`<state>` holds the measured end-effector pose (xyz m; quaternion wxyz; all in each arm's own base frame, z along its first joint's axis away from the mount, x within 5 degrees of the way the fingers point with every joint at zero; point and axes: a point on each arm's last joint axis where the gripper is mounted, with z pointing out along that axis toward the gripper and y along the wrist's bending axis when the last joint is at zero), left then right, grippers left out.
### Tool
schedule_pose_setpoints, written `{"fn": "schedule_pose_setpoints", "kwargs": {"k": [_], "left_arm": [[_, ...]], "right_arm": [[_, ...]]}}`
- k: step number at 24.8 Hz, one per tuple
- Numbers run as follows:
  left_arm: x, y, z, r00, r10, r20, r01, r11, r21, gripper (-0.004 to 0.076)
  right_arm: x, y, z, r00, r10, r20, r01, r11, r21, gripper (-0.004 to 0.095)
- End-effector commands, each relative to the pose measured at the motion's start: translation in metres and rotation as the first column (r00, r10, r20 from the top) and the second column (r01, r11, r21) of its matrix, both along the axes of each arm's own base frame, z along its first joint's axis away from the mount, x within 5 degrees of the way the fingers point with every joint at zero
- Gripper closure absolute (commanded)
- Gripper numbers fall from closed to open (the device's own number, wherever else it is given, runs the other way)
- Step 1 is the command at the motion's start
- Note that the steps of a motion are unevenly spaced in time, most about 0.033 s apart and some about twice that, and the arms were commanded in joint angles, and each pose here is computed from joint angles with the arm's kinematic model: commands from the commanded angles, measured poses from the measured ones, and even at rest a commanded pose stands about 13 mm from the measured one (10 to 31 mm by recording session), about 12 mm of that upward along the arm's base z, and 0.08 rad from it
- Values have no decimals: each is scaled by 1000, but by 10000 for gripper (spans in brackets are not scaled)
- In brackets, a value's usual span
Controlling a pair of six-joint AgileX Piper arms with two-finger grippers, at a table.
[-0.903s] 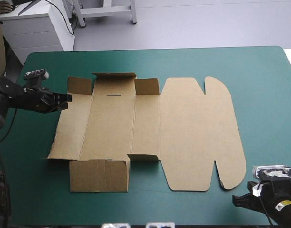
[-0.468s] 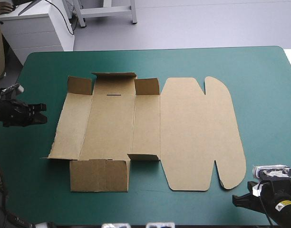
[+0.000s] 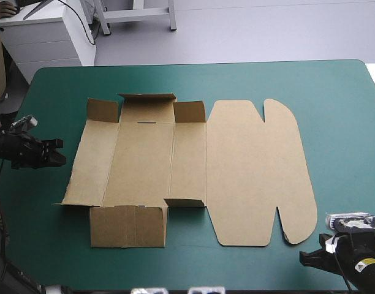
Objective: Fold the box
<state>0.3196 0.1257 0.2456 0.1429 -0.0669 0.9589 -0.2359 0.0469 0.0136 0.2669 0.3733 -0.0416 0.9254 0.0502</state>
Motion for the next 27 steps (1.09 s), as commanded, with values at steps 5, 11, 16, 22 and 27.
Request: {"fn": "schedule_pose_setpoints", "kwargs": {"k": [5,11,16,22,27], "left_arm": [[-1,-7,12,998,-67,21,69,996,-60,259],[2,-9,-1,997,-80,-7,79,993,-84,248],[0,-15,-24,993,-99,-61,90,986,-140,248],[1,-41,-45,982,-174,-68,154,961,-231,248],[9,-65,-56,963,-252,-98,222,944,-245,248]], "right_arm": [[4,0,10,998,-13,63,12,1000,7,922],[4,0,10,998,-20,62,19,1000,15,922],[4,0,10,998,-21,62,20,1000,16,922],[5,-1,11,997,-28,73,27,999,19,922],[4,0,11,997,-42,64,40,999,35,922]]}}
